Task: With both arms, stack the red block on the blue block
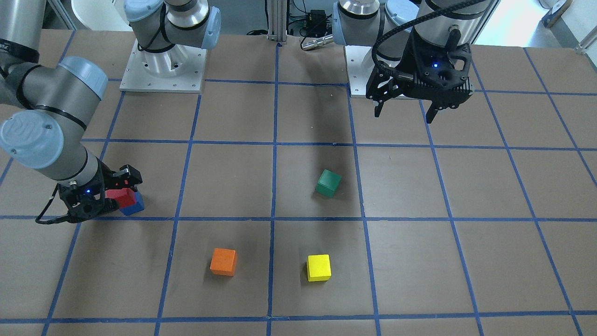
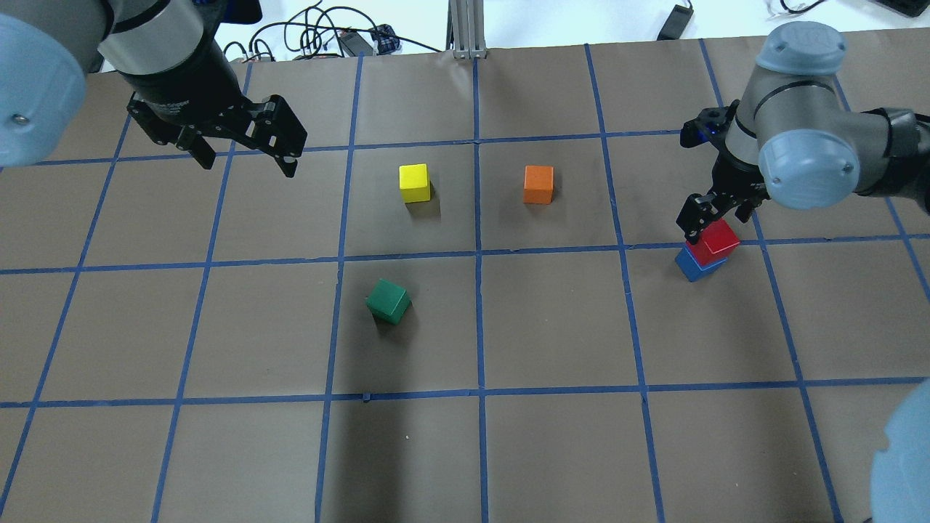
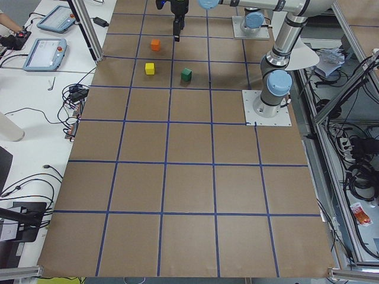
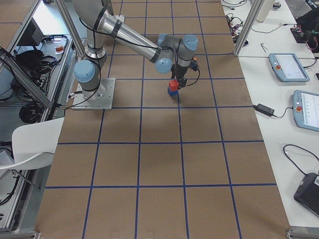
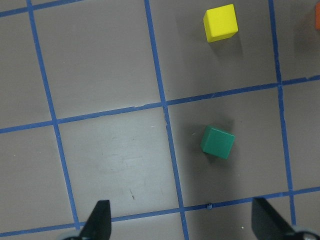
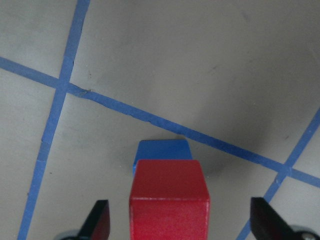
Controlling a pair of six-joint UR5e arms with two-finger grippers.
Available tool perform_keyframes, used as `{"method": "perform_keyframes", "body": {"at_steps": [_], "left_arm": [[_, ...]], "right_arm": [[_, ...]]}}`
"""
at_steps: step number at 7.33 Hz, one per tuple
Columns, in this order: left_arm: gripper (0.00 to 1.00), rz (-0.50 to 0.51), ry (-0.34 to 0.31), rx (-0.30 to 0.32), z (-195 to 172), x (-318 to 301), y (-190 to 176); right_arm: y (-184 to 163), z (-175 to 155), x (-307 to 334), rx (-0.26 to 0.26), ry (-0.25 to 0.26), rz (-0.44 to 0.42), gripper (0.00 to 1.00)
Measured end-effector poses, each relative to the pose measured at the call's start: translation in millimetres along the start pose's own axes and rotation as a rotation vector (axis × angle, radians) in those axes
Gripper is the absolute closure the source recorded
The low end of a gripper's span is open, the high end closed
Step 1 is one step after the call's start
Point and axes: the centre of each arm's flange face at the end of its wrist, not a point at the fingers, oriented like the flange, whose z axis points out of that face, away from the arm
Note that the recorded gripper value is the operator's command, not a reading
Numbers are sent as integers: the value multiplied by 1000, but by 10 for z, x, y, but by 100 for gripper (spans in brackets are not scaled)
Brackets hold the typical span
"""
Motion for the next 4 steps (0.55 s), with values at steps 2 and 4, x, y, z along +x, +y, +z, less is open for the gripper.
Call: {"method": "perform_keyframes", "body": {"at_steps": [2, 4], "left_arm": [[0, 0, 0, 0, -1, 0, 0], [0, 0, 0, 1, -7, 0, 4]], "right_arm": [[116, -691, -50, 40, 12, 84, 0], [346, -1459, -197, 42, 2, 201, 0]]}}
